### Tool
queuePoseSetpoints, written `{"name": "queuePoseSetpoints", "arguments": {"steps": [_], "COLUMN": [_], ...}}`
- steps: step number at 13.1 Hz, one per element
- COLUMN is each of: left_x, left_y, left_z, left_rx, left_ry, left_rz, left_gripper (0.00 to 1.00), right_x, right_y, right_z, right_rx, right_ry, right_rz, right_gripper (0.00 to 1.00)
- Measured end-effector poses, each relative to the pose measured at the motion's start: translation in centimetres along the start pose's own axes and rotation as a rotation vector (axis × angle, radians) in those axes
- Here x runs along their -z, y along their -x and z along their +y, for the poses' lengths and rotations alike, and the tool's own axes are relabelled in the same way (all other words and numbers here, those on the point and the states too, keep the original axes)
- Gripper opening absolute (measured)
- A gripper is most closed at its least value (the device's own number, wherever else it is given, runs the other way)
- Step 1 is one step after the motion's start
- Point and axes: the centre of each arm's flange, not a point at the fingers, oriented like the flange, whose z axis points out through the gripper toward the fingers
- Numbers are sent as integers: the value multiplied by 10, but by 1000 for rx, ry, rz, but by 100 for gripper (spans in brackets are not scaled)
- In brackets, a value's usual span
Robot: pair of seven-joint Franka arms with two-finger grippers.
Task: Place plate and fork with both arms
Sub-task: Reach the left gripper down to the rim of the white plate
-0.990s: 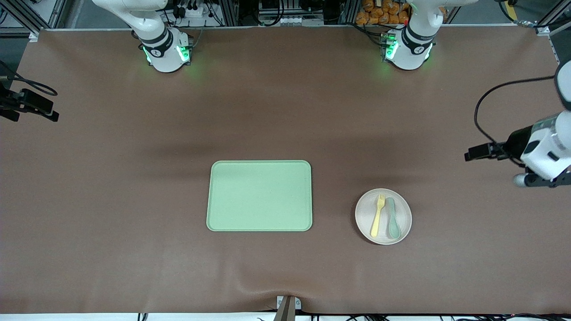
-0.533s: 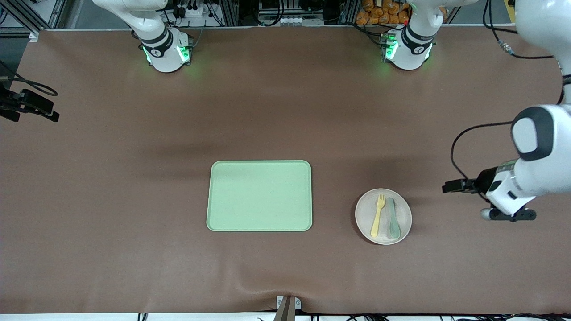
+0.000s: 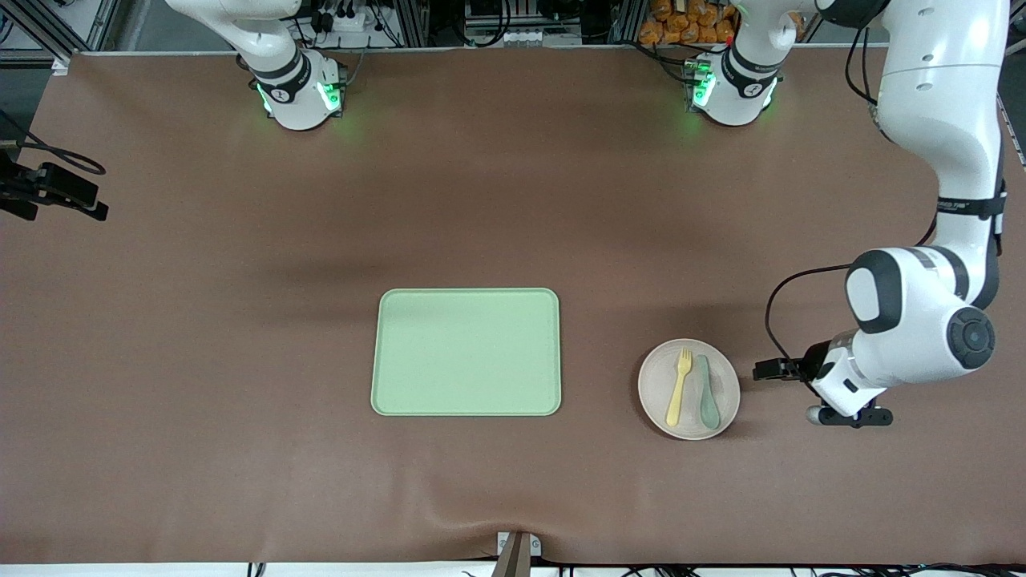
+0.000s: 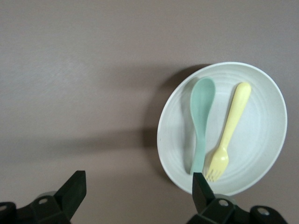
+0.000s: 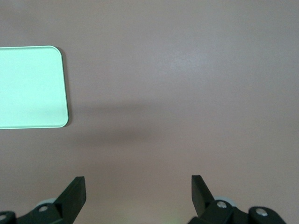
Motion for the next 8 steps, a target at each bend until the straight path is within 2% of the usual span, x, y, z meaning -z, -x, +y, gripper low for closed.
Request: {"name": "queuePoseSetpoints", "arguments": {"steps": [4, 6, 8], "left_x": [-45, -65, -72], "left_y": [-4, -4, -5], "left_z": [2, -3, -5], "left_rx": [-12, -26, -24], "left_ry": [63, 90, 93], "left_rz": [12, 16, 14], "left_gripper": [100, 94, 73], "right_x": [0, 0, 0], "right_y": [0, 0, 0], "right_z": [0, 0, 0], "right_rx": [0, 0, 0], "right_ry": [0, 0, 0], "right_rz": [0, 0, 0], "right_gripper": [100, 100, 100]}}
